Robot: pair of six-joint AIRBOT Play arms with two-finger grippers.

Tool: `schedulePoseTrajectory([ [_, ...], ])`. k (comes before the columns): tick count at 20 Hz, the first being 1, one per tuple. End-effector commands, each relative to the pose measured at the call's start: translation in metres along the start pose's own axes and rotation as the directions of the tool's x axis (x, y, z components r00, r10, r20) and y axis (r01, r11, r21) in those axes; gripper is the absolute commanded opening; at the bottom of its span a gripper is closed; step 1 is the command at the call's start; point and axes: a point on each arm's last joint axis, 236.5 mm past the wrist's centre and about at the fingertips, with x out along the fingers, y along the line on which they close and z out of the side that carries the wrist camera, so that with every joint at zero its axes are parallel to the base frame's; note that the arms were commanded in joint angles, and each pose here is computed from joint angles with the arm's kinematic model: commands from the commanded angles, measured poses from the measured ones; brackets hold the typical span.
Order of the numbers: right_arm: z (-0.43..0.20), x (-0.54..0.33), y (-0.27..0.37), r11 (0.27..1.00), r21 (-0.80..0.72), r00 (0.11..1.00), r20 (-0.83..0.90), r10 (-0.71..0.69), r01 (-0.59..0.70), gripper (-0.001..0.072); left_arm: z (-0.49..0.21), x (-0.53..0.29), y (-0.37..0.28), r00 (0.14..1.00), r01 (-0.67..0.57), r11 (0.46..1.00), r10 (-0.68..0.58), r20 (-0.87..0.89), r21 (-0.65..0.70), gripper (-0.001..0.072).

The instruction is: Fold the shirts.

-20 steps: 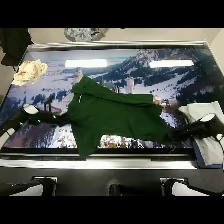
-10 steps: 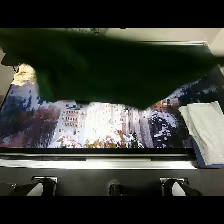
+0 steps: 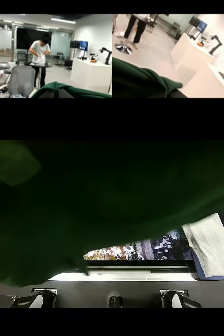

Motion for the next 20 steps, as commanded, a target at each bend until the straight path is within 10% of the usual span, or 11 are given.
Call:
schedulePoseTrajectory([
  [1, -0.022, 0.007, 0.011, 0.998, 0.013, 0.994, -0.089, 0.059, -0.058, 0.0046, -0.02, 0.008, 0.012, 0.996, -0.033, 0.999, 0.032, -0.08, -0.016, 0.0023],
  [4, -0.102, 0.062, 0.045, 0.964, 0.106, 0.903, -0.339, 0.265, -0.243, 0.0045, -0.129, 0.036, 0.061, 0.881, -0.138, 0.99, 0.112, -0.46, -0.023, 0.0023],
  [7, -0.237, 0.119, 0.117, 0.809, 0.376, 0.552, -0.594, 0.585, -0.452, 0.0044, -0.285, 0.069, 0.107, 0.609, -0.196, 0.976, 0.049, -0.792, -0.091, 0.0024],
  [11, -0.386, 0.173, 0.227, 0.683, 0.495, 0.145, -0.743, 0.653, -0.537, 0.0045, -0.489, 0.093, 0.132, 0.287, -0.253, 0.953, -0.088, -0.954, -0.164, 0.0025],
  [15, -0.436, 0.276, 0.302, 0.759, 0.421, 0.336, -0.713, 0.615, -0.496, 0.0048, -0.609, 0.133, 0.145, 0.24, -0.263, 0.95, -0.104, -0.965, -0.168, 0.0026],
  [20, -0.425, 0.363, 0.295, 0.861, 0.43, 0.653, -0.574, 0.494, -0.274, 0.0048, -0.653, 0.195, 0.173, 0.414, -0.316, 0.929, -0.049, -0.909, -0.194, 0.0026],
])
